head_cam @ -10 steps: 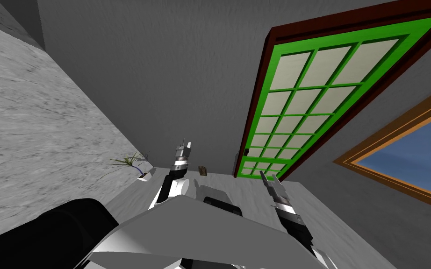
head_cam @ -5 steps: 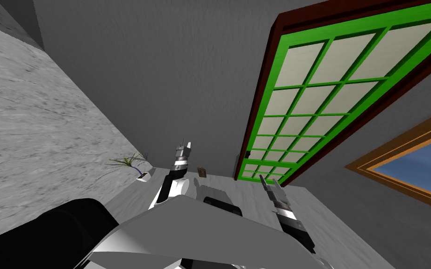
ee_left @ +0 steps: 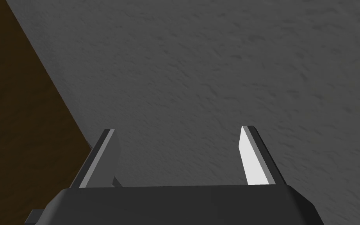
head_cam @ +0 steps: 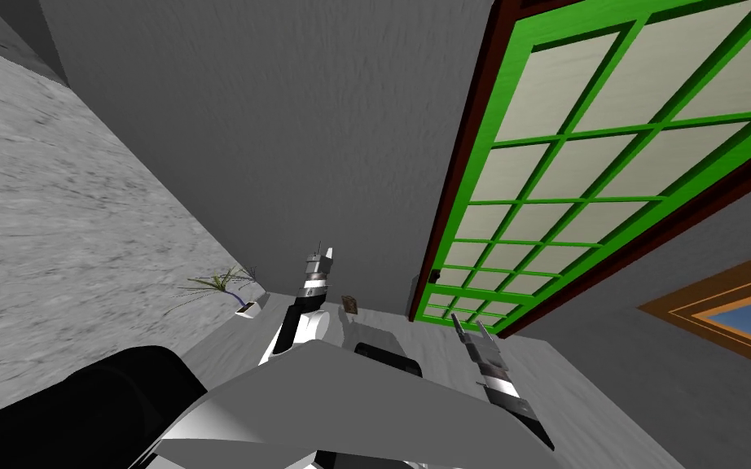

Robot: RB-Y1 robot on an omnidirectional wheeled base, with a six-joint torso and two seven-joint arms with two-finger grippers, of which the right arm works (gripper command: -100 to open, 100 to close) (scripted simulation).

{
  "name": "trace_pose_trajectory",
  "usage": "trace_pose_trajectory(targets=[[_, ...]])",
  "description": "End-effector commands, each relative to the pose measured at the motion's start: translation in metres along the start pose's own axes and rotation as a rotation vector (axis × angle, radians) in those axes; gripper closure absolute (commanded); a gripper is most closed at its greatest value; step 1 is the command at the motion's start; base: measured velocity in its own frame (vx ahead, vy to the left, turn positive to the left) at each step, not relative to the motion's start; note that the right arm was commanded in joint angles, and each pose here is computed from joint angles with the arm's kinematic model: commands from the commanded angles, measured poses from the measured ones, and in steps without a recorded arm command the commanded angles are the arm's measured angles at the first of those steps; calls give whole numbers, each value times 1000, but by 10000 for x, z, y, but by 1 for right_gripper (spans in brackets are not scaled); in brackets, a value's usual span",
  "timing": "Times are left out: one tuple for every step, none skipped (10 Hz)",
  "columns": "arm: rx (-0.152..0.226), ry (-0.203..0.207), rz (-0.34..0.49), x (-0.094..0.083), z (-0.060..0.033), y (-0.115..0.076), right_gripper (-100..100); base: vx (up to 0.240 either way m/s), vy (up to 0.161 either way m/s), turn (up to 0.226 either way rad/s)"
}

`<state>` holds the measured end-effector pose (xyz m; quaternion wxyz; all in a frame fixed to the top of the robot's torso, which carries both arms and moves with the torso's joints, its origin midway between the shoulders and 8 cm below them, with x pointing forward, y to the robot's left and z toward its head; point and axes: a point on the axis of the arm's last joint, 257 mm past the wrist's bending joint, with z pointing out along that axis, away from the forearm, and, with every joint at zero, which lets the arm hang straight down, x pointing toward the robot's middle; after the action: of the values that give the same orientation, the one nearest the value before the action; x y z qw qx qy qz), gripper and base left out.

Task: Pull the door open

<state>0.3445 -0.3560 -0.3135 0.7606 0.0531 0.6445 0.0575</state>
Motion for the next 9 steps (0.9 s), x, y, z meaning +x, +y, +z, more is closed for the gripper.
trace_pose_trajectory(targets=[[2, 17, -20, 91, -43, -19, -100, 85, -23, 37], [3, 28, -32, 141, -77, -28, -100, 78, -21, 32], [4, 37, -42, 187, -109, -36, -100, 77, -30, 32], [6, 55, -60, 272, -170, -46, -100, 125, -53, 55], [7, 64, -69, 314, -200, -51, -100, 126, -38, 49], [7, 72, -78, 356, -232, -54, -100, 105, -34, 20], [8, 89, -94, 432, -291, -59, -100, 130, -48, 42], [8, 96, -100, 465, -316, -60, -100, 124, -49, 40], [8, 110, -113, 530, -368, -61, -100, 130, -63, 38]])
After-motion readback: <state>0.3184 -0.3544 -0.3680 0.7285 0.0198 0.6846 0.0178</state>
